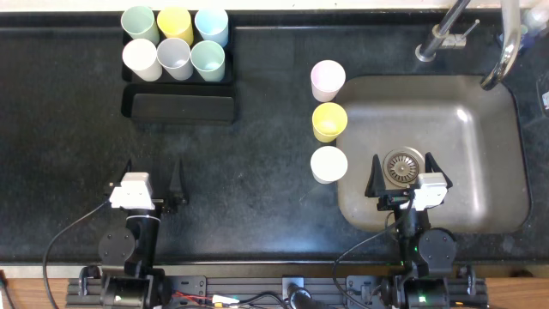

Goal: Store Cups

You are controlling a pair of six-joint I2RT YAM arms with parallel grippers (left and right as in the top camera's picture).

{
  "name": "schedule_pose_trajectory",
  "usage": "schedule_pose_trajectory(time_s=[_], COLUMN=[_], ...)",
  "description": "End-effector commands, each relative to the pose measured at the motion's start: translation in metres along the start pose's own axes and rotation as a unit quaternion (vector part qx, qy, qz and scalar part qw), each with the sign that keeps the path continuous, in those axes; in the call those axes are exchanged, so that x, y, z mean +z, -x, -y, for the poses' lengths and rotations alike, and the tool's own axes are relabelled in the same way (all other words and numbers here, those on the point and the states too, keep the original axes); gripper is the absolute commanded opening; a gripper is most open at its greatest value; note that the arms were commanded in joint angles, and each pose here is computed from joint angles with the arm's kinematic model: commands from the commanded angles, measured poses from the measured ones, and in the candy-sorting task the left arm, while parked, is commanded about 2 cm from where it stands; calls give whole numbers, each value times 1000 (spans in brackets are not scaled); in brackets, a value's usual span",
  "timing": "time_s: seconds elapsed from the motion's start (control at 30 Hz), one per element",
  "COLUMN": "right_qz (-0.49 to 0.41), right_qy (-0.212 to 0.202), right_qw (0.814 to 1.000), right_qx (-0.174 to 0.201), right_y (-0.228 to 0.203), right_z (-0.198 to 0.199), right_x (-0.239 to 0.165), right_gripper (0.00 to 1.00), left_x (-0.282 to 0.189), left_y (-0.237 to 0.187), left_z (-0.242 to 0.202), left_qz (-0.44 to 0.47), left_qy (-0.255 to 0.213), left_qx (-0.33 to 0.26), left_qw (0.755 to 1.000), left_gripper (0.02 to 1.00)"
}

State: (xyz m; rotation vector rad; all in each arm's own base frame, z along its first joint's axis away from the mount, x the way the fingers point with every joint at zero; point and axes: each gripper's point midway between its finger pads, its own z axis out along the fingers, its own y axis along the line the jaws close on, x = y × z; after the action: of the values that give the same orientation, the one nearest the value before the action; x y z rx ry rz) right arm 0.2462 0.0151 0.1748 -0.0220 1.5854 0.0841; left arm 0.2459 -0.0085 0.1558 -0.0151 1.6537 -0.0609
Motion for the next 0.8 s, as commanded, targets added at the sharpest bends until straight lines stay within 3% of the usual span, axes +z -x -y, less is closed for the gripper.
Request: schedule_pose_trajectory(time_s=[0.03,0.2,0.27,0.3,0.4,0.5,0.57,0.7,0.8], right_qz=[1,1,1,1,1,1,1,1,1], right_qy=[0,1,0,1,0,0,1,0,0], right_qw=[1000,1000,1000,1000,1000,1000,1000,1000,1000], right_qx=[-2,-2,-2,-2,-2,-2,-2,-2,-2], right_y=[-3,-3,-3,-3,-3,-3,-3,-3,-3], right_z=[0,0,0,0,0,0,0,0,0], right_x=[0,0,0,0,0,0,0,0,0], right_gripper=[998,998,996,996,998,998,996,998,996], left_x=[0,0,2,6,30,83,134,183,196], left_y=[0,-1,2,12,39,79,117,151,156], left_z=[-3,0,10,25,48,73,104,160,208], left_qz=[2,-6,-22,-50,-111,-172,-229,-307,-356], left_qy=[7,0,-27,-69,-130,-189,-248,-282,-264], left_qx=[-2,-3,-3,-5,-16,-34,-54,-45,-6], left_qw=[1000,1000,999,996,985,966,940,908,896], left_gripper=[998,998,998,998,998,998,998,998,998])
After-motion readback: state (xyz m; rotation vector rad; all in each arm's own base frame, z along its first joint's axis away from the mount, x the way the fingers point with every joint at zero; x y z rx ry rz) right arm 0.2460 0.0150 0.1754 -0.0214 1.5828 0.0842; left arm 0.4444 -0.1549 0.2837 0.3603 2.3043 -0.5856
